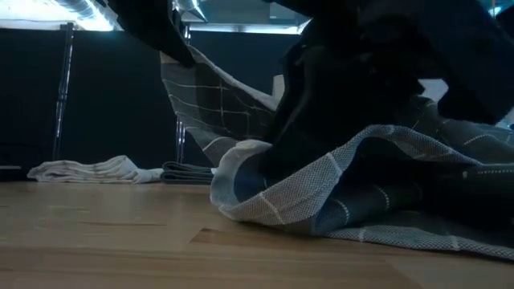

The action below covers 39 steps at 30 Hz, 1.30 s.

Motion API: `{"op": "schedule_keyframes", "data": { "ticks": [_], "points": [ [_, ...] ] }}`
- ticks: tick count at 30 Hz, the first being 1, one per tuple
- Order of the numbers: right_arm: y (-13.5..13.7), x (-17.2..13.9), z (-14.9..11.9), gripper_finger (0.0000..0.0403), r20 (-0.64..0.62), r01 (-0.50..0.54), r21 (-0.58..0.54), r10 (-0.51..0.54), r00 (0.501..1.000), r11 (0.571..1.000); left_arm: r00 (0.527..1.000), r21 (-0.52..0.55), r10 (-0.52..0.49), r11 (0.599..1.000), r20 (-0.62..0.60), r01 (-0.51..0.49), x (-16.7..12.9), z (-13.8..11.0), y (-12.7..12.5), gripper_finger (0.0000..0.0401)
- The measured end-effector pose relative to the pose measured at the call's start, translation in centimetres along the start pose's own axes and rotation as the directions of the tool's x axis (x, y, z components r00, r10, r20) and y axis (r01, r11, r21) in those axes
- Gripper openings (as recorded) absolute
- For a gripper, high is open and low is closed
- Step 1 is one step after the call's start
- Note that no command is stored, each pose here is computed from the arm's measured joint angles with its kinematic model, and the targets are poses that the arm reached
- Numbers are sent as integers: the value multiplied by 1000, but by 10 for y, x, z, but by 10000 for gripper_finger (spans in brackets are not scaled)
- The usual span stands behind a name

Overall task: Fold towel
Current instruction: Fold the grey patterned towel

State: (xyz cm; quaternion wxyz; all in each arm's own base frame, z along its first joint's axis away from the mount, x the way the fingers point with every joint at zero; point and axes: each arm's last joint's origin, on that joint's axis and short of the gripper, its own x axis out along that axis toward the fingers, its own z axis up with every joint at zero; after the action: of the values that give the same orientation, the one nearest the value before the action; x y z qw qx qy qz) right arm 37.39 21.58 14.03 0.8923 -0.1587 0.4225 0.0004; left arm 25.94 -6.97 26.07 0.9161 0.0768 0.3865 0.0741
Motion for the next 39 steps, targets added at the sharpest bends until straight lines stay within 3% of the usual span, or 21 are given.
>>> {"op": "schedule_keyframes", "data": {
  "ticks": [2,7,14,22,31,35,39],
  "points": [
    [1,1,2,117,24,5,12,-5,1000,1000,1000,0,1,1000,-1,-1,0,0,0,2],
    [7,-6,5,14,54,-8,18,7,998,1000,999,-22,37,999,4,-37,0,0,1,3],
    [17,-63,24,8,117,-65,78,55,992,995,955,-87,291,955,65,-285,-11,2,13,3],
    [23,-146,28,6,85,-73,181,58,995,981,898,-241,430,885,96,-398,-53,-7,31,3],
    [9,-229,-3,4,-46,124,346,-116,992,930,861,-313,504,831,69,-461,-88,-29,45,1],
    [-2,-244,-17,5,-166,219,385,-166,972,896,851,-333,517,822,95,-462,-96,-31,48,2],
    [-5,-246,-25,7,-303,259,430,-132,944,865,835,-341,540,808,104,-480,-101,-33,49,1]
  ]
}}
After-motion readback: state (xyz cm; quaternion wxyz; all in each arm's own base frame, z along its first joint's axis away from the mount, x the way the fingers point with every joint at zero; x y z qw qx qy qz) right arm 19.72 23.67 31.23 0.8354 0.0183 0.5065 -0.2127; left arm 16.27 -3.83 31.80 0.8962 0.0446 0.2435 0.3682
